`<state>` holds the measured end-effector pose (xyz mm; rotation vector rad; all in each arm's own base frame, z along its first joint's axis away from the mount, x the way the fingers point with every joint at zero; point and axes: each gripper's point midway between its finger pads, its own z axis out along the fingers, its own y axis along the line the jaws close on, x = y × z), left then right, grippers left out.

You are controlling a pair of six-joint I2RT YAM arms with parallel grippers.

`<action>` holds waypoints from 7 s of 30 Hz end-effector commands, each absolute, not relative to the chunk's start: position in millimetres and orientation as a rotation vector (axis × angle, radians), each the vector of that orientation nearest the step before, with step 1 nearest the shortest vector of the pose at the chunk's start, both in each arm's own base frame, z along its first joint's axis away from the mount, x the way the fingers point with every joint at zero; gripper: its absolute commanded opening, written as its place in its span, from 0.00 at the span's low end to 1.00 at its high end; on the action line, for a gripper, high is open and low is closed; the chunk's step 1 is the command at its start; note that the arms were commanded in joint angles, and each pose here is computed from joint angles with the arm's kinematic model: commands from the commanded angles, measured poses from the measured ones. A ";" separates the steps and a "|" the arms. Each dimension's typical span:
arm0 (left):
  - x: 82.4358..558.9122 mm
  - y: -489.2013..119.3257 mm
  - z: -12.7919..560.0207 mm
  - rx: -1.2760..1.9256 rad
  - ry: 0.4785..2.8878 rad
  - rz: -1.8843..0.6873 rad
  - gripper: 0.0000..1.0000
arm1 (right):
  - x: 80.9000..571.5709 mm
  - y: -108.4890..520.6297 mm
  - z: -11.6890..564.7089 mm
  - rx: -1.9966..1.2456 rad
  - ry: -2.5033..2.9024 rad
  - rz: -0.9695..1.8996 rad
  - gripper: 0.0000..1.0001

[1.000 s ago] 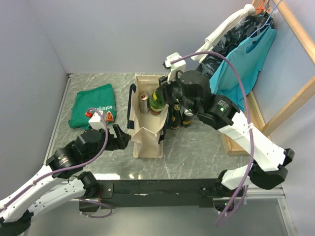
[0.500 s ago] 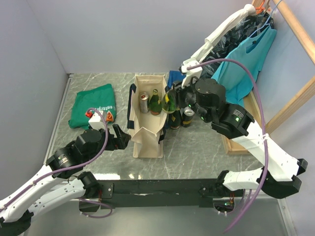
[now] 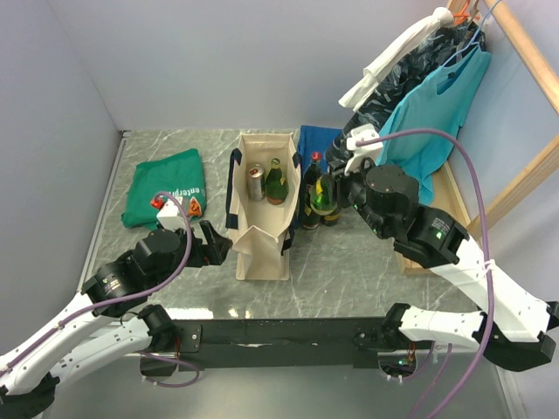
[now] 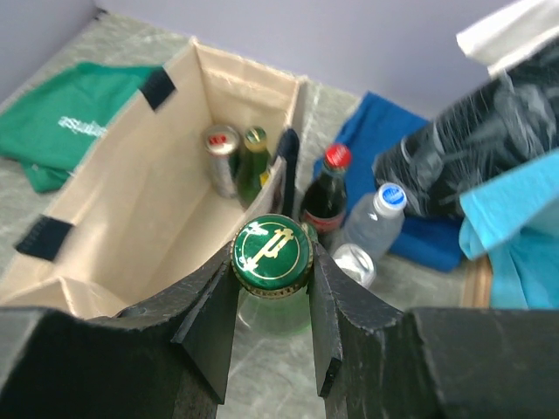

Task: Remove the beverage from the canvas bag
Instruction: Place the drink at the center of the board, then take out the drink from the canvas bag.

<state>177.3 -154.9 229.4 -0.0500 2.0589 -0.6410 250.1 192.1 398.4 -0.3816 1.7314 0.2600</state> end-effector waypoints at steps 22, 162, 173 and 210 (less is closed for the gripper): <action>176.0 -149.6 245.3 -0.084 2.003 -0.669 0.96 | 265.3 188.9 336.2 -0.168 1.660 0.299 0.00; 173.8 -146.9 255.2 -0.080 1.943 -0.708 0.96 | 331.8 298.9 373.3 -0.426 1.741 0.378 0.63; 176.4 -149.3 251.4 -0.070 1.955 -0.691 0.96 | 386.7 332.8 331.1 -0.460 1.960 0.543 0.59; 182.2 -155.2 237.6 -0.058 2.017 -0.637 0.96 | 448.1 320.2 238.8 -0.279 2.135 0.261 0.61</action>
